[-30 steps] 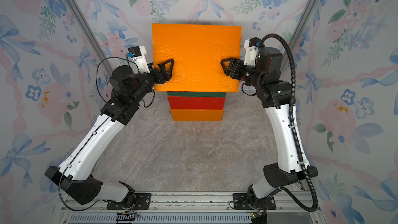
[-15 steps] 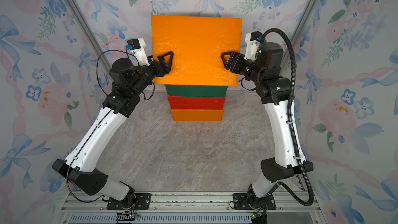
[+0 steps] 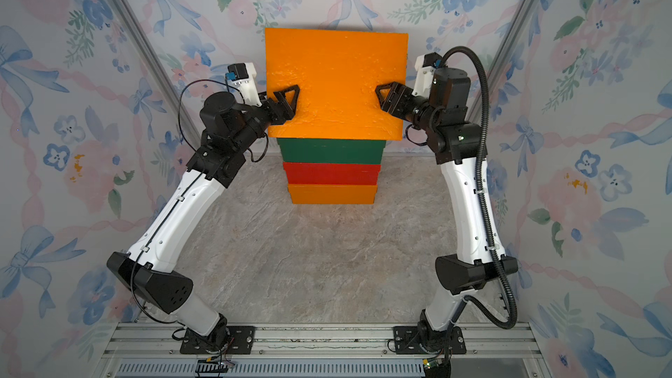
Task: Stack the shoeboxes
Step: Place the shoebox at the shoebox, then reset both arms
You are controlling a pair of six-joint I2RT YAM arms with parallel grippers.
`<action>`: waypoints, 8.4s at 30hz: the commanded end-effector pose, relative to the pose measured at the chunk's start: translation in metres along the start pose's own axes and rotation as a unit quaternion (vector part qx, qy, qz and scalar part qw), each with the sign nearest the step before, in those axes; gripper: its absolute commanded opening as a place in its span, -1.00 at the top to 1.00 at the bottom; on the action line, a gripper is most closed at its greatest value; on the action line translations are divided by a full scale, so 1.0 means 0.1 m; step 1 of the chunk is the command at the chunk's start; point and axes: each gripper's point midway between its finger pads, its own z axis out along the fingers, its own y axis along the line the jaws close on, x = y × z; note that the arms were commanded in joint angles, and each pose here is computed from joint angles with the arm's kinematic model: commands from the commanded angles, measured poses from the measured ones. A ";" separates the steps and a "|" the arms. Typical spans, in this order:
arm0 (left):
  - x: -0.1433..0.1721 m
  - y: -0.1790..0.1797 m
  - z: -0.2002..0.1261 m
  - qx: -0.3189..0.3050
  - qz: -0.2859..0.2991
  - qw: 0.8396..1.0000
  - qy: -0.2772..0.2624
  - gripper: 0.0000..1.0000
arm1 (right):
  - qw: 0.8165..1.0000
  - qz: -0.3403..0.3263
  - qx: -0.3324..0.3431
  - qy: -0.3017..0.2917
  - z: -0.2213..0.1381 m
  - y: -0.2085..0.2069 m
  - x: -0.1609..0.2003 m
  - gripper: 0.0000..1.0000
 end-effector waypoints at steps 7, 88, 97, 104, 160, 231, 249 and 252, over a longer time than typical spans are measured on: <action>0.19 -0.69 0.04 0.159 -0.022 0.986 0.050 -0.67 | 0.984 0.003 -0.176 0.036 0.01 0.80 0.10 -0.46; 0.18 0.29 0.41 0.092 -0.043 0.993 0.056 -0.69 | 0.988 0.097 -0.118 0.037 0.60 -0.19 0.03 -0.48; 0.11 0.37 0.39 0.084 -0.042 0.994 0.049 -0.71 | 0.987 0.101 -0.117 0.034 0.62 -0.24 0.01 -0.49; 0.08 0.46 0.39 0.078 -0.041 0.995 0.047 -0.73 | 0.987 0.108 -0.112 0.032 0.65 -0.32 -0.02 -0.57; 0.07 0.70 0.23 0.061 -0.053 0.995 0.056 -0.77 | 0.986 0.103 -0.123 0.034 0.30 -0.27 0.18 -0.73; -0.17 1.26 -0.19 -0.023 -0.012 0.999 0.027 -0.96 | 0.992 0.098 -0.076 -0.007 -0.22 -0.63 0.10 -0.94; 0.21 1.43 -0.76 -0.094 0.025 0.995 0.035 -0.96 | 0.994 0.103 -0.025 -0.005 -0.42 -1.00 0.35 -0.94; 0.33 1.48 -0.86 -0.103 0.022 0.994 0.040 -0.96 | 0.994 0.106 -0.013 -0.002 -0.46 -1.09 0.43 -0.94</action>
